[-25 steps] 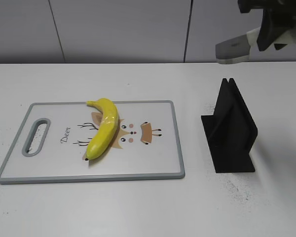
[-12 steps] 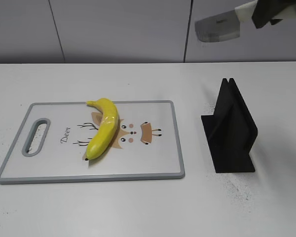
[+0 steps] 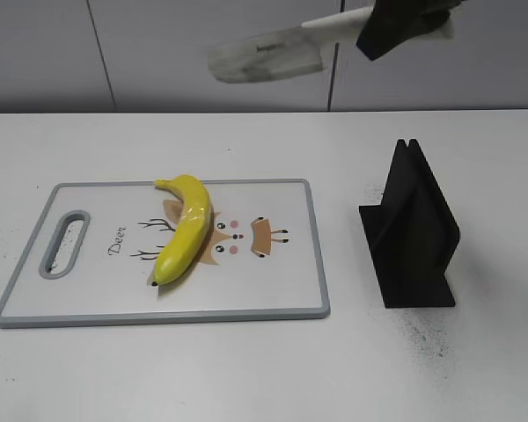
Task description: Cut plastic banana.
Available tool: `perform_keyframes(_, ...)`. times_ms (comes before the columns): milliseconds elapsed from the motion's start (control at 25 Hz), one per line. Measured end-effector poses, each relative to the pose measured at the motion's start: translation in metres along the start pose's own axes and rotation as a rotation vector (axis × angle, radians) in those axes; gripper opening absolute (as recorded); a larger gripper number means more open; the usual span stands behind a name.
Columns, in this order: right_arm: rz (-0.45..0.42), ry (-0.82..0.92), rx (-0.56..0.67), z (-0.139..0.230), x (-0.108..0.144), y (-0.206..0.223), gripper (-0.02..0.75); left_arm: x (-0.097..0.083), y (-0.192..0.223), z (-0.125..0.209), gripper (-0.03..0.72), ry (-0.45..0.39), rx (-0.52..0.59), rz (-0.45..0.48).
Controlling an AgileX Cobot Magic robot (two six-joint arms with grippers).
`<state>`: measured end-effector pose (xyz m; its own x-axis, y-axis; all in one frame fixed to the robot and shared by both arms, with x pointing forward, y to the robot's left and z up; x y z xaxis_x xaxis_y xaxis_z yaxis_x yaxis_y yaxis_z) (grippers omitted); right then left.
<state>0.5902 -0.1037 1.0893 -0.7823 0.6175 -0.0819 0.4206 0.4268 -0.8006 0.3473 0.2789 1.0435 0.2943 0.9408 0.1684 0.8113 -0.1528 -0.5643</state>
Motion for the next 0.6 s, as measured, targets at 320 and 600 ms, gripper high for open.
perform_keyframes(320, -0.113, -0.404, -0.014, 0.001, 0.007, 0.029, 0.169, -0.003, 0.066, -0.057, 0.561, 0.255, 0.079, 0.232)
perform_keyframes(600, -0.227, -0.495, -0.074, -0.002, 0.019, 0.053, 0.169, -0.007, 0.129, -0.101, 0.556, 0.498, 0.075, 0.473)
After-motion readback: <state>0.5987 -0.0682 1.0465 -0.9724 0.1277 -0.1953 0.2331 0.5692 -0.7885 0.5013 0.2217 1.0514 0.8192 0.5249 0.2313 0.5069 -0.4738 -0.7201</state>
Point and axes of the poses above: a point on each arm's last joint axis where the gripper is mounted, y pointing out along that axis toward the gripper, x along the wrist's bending axis when the last joint is at zero, z = x × y, the point moved 6 cm from there along y, pointing out along that axis toward the gripper, and after that the axes turned 2 degrees about y, right-handed, at the moved point
